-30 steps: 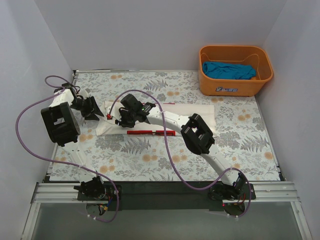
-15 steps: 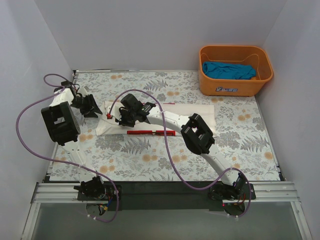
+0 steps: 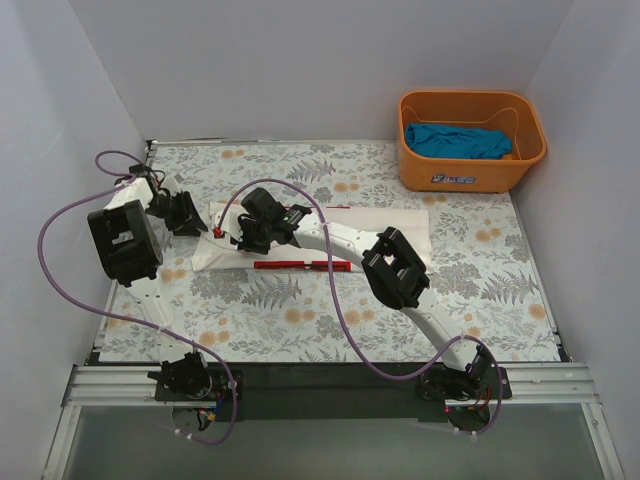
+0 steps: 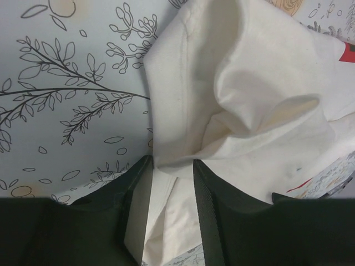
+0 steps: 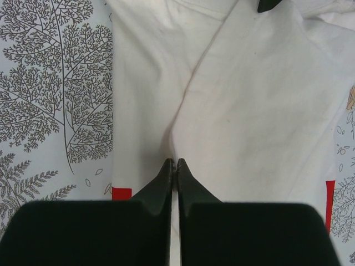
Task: Fold and stack the t-shirts
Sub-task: Fold the tshirt
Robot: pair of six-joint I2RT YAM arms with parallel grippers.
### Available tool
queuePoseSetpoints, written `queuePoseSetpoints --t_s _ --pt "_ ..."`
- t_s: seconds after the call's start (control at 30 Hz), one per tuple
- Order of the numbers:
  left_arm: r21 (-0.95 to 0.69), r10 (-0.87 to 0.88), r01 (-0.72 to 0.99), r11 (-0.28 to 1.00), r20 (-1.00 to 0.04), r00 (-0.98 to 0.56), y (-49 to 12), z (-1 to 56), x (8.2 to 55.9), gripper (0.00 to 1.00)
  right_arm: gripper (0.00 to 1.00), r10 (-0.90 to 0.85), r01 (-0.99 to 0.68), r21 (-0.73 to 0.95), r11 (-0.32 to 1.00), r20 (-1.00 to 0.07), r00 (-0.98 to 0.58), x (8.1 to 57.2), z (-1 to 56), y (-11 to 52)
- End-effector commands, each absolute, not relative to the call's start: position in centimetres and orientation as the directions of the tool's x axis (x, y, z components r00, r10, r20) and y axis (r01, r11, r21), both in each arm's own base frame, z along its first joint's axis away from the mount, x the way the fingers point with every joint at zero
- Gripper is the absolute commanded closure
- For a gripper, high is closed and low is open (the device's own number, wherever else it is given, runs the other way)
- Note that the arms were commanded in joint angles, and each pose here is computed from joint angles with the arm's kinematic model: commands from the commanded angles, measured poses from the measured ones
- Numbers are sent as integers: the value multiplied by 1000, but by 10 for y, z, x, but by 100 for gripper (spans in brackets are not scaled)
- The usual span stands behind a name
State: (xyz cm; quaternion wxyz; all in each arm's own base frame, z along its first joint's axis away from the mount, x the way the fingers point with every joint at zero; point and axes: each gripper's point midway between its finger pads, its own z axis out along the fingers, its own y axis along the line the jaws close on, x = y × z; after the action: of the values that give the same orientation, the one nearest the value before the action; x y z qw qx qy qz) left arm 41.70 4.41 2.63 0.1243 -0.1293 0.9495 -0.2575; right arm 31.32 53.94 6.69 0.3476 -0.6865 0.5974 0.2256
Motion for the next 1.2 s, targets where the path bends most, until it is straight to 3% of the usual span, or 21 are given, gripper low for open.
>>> queuePoseSetpoints --t_s 0.0,0.23,0.6,1.17 --pt "-524 -290 -133 841 -231 -929 44 39 433 68 99 -619 -966 -256 -28 -754 218 320 97 546" --pt "-518 -277 -113 848 -251 -927 43 50 432 72 99 -625 -967 -254 -26 -751 214 321 96 544" --pt "-529 -290 -106 842 -279 -915 37 50 438 65 99 -625 -967 -254 -26 -751 214 321 95 544" --pt "-530 -315 -73 845 -382 -869 39 77 458 65 99 -634 -967 -254 -27 -744 213 320 92 541"
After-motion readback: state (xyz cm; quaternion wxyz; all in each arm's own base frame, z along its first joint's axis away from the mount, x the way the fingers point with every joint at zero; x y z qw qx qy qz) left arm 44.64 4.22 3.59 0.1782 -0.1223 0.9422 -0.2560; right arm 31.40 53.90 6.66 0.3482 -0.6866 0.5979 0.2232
